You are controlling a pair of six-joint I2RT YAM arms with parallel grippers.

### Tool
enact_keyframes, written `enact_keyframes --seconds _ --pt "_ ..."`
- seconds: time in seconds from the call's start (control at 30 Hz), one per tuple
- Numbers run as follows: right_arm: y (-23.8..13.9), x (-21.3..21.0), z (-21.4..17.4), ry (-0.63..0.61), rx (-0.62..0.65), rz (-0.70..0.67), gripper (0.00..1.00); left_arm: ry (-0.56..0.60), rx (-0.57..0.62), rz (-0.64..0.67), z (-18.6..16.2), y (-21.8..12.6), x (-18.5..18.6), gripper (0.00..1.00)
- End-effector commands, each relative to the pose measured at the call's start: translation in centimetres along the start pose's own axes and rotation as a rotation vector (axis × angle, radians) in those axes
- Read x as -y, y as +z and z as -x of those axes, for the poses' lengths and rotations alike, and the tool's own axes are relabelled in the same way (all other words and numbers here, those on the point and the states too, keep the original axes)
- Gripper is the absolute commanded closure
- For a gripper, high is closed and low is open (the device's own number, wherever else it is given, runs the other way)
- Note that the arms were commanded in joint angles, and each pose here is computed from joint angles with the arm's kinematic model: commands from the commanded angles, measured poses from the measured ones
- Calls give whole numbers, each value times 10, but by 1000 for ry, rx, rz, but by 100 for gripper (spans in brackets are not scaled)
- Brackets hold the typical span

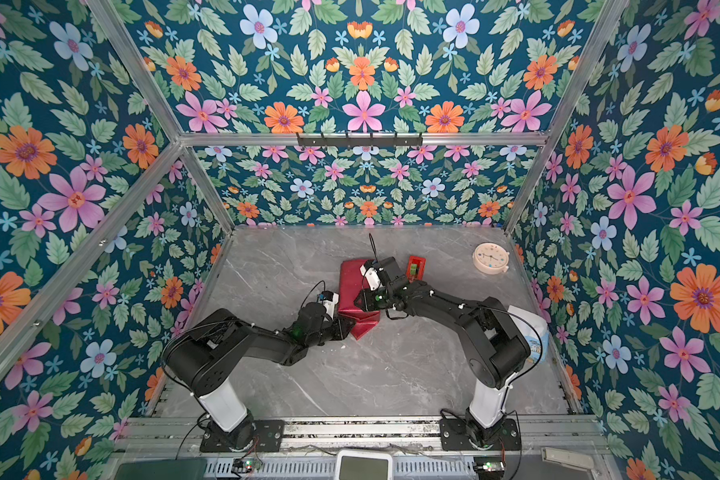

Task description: Wrap the gift box in paper

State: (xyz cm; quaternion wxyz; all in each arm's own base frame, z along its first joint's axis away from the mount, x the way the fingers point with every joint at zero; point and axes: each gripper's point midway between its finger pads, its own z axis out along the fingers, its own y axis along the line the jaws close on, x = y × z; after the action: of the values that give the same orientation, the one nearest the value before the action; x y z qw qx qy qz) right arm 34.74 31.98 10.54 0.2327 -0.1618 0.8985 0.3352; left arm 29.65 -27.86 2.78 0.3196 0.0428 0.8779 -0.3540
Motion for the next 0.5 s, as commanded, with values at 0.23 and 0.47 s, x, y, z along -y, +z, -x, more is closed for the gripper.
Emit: enact_keyframes --seconds 0.23,0.47 --pt "1 4 -5 11 -13 -9 67 27 -40 19 -26 -5 -3 76" --pt "2 4 -4 13 -11 -7 68 28 -48 3 -38 -8 5 77"
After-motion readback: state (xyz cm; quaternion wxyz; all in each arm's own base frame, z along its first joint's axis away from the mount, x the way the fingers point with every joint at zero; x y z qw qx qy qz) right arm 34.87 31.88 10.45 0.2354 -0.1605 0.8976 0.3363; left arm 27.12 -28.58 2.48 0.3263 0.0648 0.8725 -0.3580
